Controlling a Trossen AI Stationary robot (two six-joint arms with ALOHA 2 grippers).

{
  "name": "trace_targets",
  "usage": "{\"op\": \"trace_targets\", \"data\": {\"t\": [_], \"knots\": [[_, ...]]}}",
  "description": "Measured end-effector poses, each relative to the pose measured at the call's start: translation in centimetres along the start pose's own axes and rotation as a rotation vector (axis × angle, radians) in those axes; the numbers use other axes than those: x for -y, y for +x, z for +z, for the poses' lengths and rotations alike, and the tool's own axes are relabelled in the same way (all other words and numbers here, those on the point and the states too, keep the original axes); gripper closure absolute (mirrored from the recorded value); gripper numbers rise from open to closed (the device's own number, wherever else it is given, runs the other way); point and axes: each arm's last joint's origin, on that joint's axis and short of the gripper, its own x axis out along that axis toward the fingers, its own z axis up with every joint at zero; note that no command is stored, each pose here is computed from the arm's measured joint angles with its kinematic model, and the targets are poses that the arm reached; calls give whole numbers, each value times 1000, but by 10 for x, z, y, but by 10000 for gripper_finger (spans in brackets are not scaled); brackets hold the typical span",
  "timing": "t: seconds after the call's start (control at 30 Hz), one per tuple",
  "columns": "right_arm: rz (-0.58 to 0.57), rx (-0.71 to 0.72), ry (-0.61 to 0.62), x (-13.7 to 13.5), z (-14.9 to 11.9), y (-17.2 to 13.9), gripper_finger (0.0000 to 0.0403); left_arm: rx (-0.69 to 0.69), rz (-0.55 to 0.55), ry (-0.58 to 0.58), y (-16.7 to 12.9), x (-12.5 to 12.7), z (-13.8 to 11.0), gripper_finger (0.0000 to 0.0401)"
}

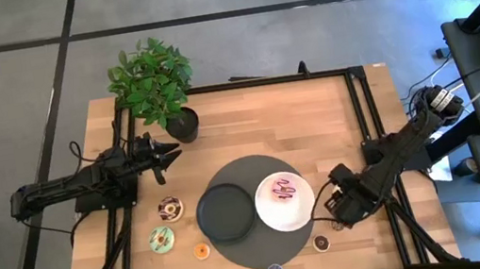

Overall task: Pick & Place donuts
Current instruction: Put the large white donut onto the white plate

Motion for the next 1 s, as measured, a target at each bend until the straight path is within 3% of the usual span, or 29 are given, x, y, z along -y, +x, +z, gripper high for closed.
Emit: {"op": "trace_targets", "data": {"t": [0.2,0.77,1.0], "knots": [[-72,-12,52,13,-7,21,219,0,-1,0,0,0,0,274],[-94,-56,140,25,-10,52,220,0,-1,0,0,0,0,274],[-87,-59,140,24,-11,52,271,0,-2,0,0,0,0,274]]}}
